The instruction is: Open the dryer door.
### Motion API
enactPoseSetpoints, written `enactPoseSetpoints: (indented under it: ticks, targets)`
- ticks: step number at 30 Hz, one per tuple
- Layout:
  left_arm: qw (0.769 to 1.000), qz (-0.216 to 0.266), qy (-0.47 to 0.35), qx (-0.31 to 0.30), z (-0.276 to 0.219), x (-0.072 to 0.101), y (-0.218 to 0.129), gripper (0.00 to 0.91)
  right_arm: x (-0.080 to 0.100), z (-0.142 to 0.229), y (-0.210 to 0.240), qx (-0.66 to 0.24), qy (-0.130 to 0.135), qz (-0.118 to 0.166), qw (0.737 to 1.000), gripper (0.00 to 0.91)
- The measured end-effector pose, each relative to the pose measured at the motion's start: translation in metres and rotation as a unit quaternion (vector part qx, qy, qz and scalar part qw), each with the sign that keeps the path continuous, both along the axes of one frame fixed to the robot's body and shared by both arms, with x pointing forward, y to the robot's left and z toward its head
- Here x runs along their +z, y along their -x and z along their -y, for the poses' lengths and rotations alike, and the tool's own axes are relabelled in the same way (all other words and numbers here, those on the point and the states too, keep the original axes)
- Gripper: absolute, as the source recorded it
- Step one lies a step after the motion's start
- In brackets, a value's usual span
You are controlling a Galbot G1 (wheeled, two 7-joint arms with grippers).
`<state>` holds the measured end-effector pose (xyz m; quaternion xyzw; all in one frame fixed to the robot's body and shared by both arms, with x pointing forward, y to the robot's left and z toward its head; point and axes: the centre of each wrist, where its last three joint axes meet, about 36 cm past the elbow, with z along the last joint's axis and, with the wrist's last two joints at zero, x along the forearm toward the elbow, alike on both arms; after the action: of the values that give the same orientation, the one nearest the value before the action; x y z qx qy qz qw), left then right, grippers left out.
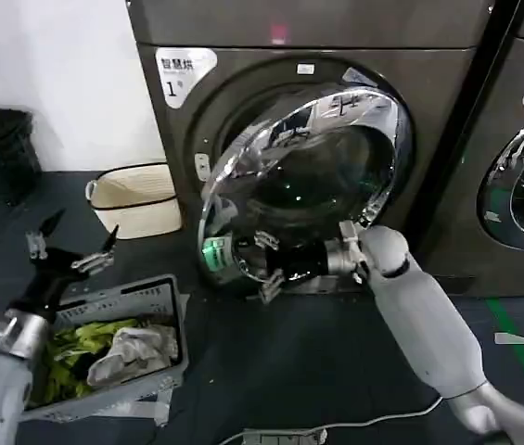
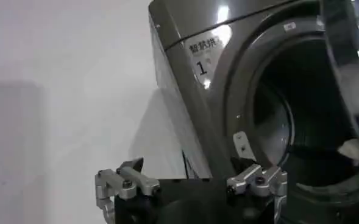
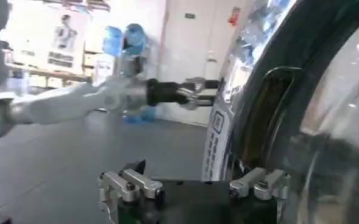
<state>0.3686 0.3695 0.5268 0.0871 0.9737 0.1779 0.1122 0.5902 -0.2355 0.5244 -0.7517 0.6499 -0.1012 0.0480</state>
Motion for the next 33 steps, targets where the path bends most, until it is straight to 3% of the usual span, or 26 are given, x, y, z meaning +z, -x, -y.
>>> enactPoseSetpoints:
  ticks: [10,17,33]
  targets:
    - [0.999,-0.003,-0.001,-0.052,0.015,0.0,-0.03,0.907,0.0,0.025,0.007,0.02,0.016,0.001,1.0,0.907]
    - [0.996,-0.013,0.016,-0.088,0.027,-0.006,-0.045,0.907,0.0,0.039,0.011,0.018,0.006,0.021,1.0,0.907]
    - [0.987,-0.041,0.027,-0.155,0.059,-0.027,-0.084,0.907,-0.001,0.069,0.04,0.011,0.02,0.02,1.0,0.907]
